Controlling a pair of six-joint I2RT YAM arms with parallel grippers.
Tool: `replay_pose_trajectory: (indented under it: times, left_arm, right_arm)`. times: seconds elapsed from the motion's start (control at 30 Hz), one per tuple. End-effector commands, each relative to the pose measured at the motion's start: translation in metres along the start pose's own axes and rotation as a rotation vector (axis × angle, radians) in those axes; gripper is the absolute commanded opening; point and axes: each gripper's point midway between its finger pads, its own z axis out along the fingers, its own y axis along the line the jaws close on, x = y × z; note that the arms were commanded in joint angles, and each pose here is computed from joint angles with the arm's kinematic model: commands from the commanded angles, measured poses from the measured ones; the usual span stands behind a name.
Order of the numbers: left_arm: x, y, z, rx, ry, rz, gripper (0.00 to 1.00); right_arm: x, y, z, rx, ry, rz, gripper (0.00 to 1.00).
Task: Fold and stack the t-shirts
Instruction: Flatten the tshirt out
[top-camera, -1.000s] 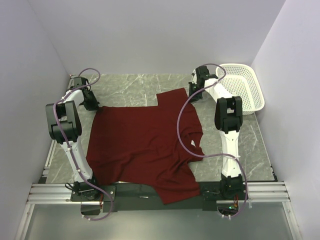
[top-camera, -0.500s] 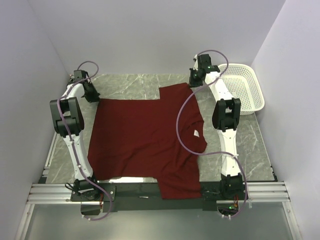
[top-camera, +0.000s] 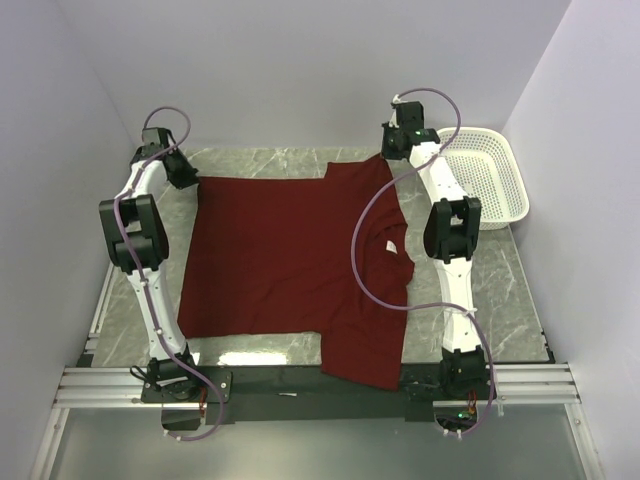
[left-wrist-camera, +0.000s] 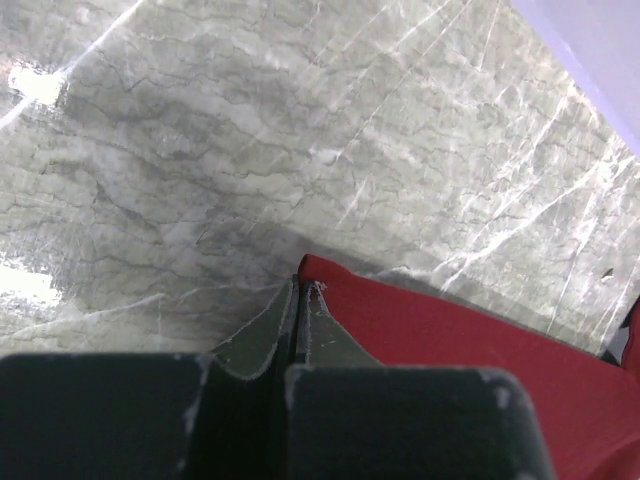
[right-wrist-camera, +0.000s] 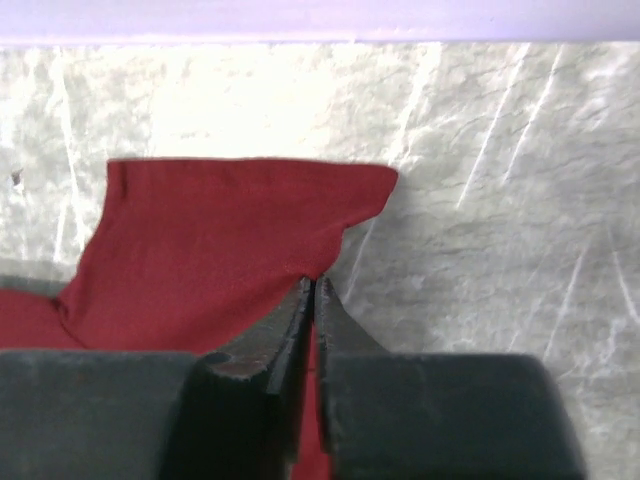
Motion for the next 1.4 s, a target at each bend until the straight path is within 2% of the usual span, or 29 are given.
replay_pose_trajectory:
  times: [0.0,0.03,0.07,0.1,0.2,0.27,0.3,0.33,0.37,0.47,0.5,0.53,0.6,0.63,0.7,0.8,0.83,0.87,1.0,1.03,1.07,1.13,1.37]
  left_arm:
    - [-0.020,-0.009,-0.006,0.039,-0.046,-0.014,0.01]
    - [-0.014,-0.005,-0.004,0.026,-0.009,-0.016,0.06]
    - [-0.006,-0.002,0.005,0.018,0.024,-0.008,0.15]
    - [-0.008,-0.004,0.004,0.023,0.024,-0.004,0.37]
    - [-0.022,-0.012,-0.013,0.040,-0.037,0.012,0.66]
    - [-0.044,-0.028,-0.041,0.077,-0.129,0.044,0.73]
    - [-0.051,-0.034,-0.052,0.090,-0.163,0.059,0.77]
    - [-0.058,-0.038,-0.064,0.094,-0.198,0.071,0.79]
    - [-0.078,-0.055,-0.094,0.137,-0.287,0.109,0.80]
    - [-0.060,-0.052,-0.123,0.161,-0.321,0.159,0.80]
    - [-0.053,-0.051,-0.129,0.169,-0.323,0.167,0.79]
    - [-0.046,-0.050,-0.135,0.184,-0.325,0.171,0.79]
    - [-0.019,-0.038,-0.143,0.185,-0.314,0.152,0.79]
    - [-0.009,-0.033,-0.143,0.182,-0.298,0.141,0.78]
    - [0.022,-0.018,-0.135,0.176,-0.232,0.116,0.76]
    - [0.047,0.002,-0.113,0.130,-0.156,0.092,0.72]
    - [0.052,0.009,-0.107,0.109,-0.131,0.091,0.71]
    - [0.054,0.014,-0.096,0.088,-0.112,0.101,0.70]
    - [0.056,0.033,-0.073,-0.003,-0.070,0.134,0.68]
    - [0.057,0.038,-0.069,-0.018,-0.060,0.138,0.68]
    - [0.059,0.042,-0.062,-0.036,-0.040,0.149,0.68]
    - [0.061,0.045,-0.054,-0.041,-0.027,0.149,0.67]
    - [0.035,0.042,-0.039,-0.059,-0.082,0.185,0.68]
  right_arm:
    - [-0.040,-0.001,-0.005,0.044,-0.136,-0.026,0.21]
    - [-0.037,-0.001,-0.005,0.047,-0.128,-0.025,0.31]
    - [-0.042,-0.002,-0.012,0.053,-0.137,-0.026,0.40]
    - [-0.033,-0.004,-0.011,0.062,-0.114,-0.032,0.53]
    - [-0.035,-0.013,-0.030,0.082,-0.111,-0.065,0.64]
    - [-0.045,-0.003,-0.056,-0.013,-0.124,-0.126,0.71]
    - [-0.032,0.002,-0.058,-0.080,-0.089,-0.134,0.73]
    - [-0.027,0.010,-0.065,-0.154,-0.076,-0.205,0.74]
    - [-0.025,0.039,-0.085,-0.345,-0.071,-0.236,0.75]
    - [0.021,0.072,-0.114,-0.630,0.056,-0.310,0.75]
    - [0.048,0.077,-0.121,-0.662,0.153,-0.311,0.75]
    - [0.055,0.077,-0.131,-0.682,0.155,-0.383,0.74]
    - [0.086,0.067,-0.133,-0.648,0.222,-0.401,0.74]
    - [0.082,0.066,-0.146,-0.621,0.197,-0.408,0.74]
    - [0.097,0.044,-0.134,-0.494,0.201,-0.386,0.73]
    - [0.096,0.017,-0.120,-0.273,0.199,-0.253,0.70]
    - [0.104,0.011,-0.108,-0.231,0.234,-0.187,0.68]
    - [0.104,0.008,-0.102,-0.207,0.246,-0.173,0.64]
    - [0.087,-0.007,-0.077,-0.113,0.230,-0.150,0.64]
    - [0.094,-0.011,-0.065,-0.097,0.255,-0.146,0.64]
    - [0.082,-0.011,-0.063,-0.093,0.232,-0.150,0.64]
    - [0.088,-0.012,-0.053,-0.088,0.264,-0.147,0.64]
    - [0.073,-0.015,-0.036,-0.073,0.243,-0.146,0.64]
